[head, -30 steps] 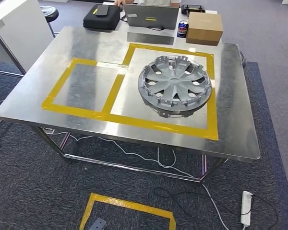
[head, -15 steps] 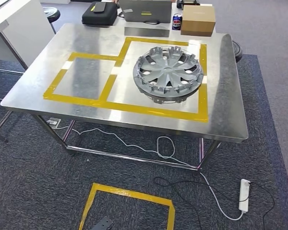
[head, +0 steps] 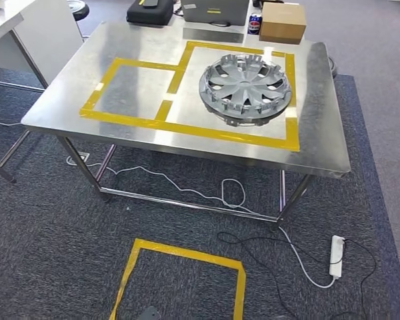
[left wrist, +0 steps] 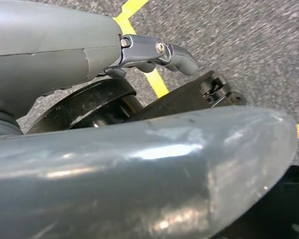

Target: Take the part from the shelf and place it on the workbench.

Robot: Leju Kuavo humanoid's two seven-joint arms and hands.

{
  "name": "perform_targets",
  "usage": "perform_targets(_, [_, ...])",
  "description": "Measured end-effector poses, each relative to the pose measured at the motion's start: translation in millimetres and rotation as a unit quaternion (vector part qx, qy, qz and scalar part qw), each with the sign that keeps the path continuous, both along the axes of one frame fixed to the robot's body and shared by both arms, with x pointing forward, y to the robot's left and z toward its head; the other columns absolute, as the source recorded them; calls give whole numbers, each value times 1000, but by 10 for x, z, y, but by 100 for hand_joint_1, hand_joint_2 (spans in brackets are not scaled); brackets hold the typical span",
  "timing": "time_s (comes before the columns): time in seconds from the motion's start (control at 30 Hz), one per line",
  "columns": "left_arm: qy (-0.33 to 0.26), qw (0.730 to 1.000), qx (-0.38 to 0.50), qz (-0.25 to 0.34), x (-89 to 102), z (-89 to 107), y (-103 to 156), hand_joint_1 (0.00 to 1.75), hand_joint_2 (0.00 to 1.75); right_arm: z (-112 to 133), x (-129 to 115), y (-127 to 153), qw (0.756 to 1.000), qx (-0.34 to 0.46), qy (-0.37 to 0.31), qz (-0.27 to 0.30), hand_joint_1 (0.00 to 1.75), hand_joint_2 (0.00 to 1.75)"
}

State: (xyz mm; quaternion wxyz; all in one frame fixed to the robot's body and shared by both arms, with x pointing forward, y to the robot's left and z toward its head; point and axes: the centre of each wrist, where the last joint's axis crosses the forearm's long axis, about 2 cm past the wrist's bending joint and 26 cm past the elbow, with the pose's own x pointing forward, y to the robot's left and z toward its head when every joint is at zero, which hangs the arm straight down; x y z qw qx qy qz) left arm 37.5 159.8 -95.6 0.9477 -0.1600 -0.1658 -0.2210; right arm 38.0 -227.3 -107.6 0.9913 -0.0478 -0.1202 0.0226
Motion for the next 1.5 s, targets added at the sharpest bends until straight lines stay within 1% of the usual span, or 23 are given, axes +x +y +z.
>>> perform_targets(0.17, [0,1000,3,7,24,8,-22,0,0,4,57,-25,1000,-5,-20,4,0,0])
perform_targets(0.27, [10,1000,10,21,26,10,-28,0,0,2,43,-28,999,-9,-40,10,0,0])
perform_targets(0.33, [15,999,10,31,39,14,-37,0,0,3,52,-34,999,-17,-28,7,0,0])
perform_targets(0.4, [13,999,6,39,56,18,-46,0,0,4,57,-40,1000,-22,7,-6,0,0])
perform_targets(0.47, [7,999,3,42,52,19,-49,0,0,-1,36,-46,999,-11,46,-25,0,0])
perform_targets(0.53, [3,999,2,40,35,15,-46,0,0,-7,-4,-52,997,2,67,-39,0,0])
perform_targets(0.7, [0,999,-13,50,17,18,-60,0,0,-13,-61,-53,998,8,38,-52,0,0])
perform_targets(0.87, [-12,998,-35,47,-7,20,-79,0,0,-25,-205,-63,996,3,59,-68,0,0])
perform_targets(0.97, [-14,998,-37,46,7,23,-81,0,0,-25,-212,-66,995,2,62,-75,0,0])
perform_targets(1.1, [-15,998,-49,46,71,36,-100,0,0,-27,-225,-81,994,-8,68,-83,0,0])
perform_targets(1.2, [-10,998,-49,45,103,42,-107,0,0,-27,-225,-78,996,-7,69,-52,0,0])
perform_targets(1.27, [-3,999,-32,8,148,48,-109,0,0,-25,-211,-67,998,-4,66,-17,0,0])
perform_targets(1.33, [5,999,3,-45,216,60,-120,0,0,-22,-170,-54,998,3,59,16,0,0])
perform_targets(1.37, [10,998,21,-62,238,64,-125,0,0,-20,-149,-49,998,6,55,29,0,0])
perform_targets(1.5, [18,996,45,-77,232,56,-101,0,0,-14,-96,-23,996,14,41,74,0,0])
